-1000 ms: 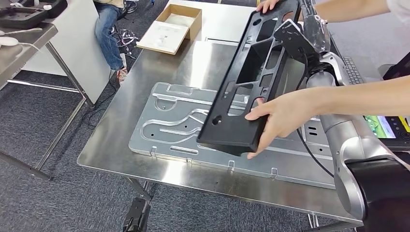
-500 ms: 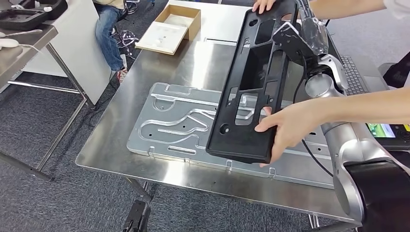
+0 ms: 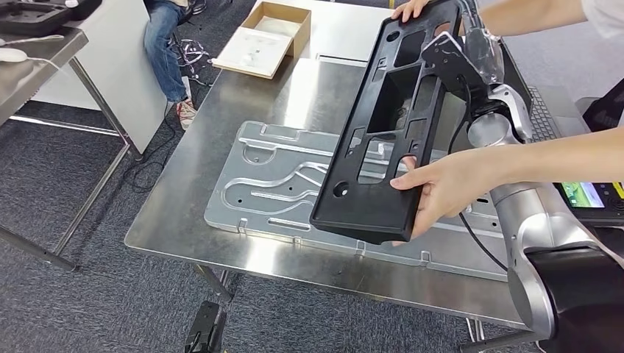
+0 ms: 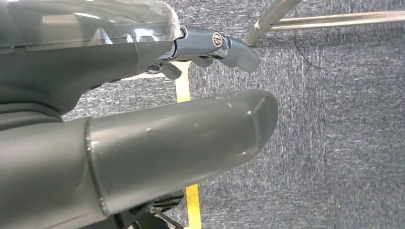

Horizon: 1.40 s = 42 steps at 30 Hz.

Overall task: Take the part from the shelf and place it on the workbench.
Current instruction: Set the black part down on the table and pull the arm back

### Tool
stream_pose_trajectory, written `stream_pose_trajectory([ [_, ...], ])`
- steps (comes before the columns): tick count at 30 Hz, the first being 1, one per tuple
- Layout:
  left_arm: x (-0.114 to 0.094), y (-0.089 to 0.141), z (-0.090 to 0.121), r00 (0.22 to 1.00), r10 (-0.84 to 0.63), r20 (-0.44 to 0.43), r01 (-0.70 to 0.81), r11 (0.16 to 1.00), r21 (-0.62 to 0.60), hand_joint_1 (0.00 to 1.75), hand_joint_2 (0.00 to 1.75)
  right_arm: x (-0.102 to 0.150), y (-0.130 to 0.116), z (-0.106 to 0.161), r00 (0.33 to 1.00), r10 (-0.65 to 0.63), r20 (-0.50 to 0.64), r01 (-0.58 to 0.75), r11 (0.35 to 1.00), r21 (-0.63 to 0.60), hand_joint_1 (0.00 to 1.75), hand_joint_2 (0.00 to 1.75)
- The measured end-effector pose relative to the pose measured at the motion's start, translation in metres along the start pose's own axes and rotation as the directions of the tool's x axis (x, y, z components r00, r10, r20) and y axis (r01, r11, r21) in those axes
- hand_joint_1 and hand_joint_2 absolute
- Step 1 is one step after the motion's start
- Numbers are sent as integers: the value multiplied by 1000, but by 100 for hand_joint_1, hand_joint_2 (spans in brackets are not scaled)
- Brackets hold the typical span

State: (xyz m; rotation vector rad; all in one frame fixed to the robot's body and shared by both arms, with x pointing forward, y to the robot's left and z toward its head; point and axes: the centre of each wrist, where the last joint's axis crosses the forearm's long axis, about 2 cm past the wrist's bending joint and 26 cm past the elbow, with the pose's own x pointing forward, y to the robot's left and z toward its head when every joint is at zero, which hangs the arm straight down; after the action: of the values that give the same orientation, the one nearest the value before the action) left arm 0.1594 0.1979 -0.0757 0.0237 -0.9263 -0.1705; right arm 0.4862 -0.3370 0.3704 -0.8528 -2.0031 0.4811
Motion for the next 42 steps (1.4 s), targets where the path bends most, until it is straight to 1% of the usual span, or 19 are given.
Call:
stream_pose_trajectory([
  [10,2,0,-1,1000,6,4,-6,1000,4,0,0,9,-1,-3,999,-10,31,10,1000,-9,0,0],
  [19,0,1,0,1000,6,0,-6,1000,-1,0,0,7,0,-2,1000,-11,27,11,1000,-10,0,0],
  [29,0,1,0,1000,4,0,-4,1000,-3,0,0,-2,4,6,1000,-7,5,8,1000,-7,0,0],
  [42,-2,1,1,1000,4,-2,-4,1000,-3,0,0,3,6,6,1000,-10,25,10,1000,-9,0,0],
])
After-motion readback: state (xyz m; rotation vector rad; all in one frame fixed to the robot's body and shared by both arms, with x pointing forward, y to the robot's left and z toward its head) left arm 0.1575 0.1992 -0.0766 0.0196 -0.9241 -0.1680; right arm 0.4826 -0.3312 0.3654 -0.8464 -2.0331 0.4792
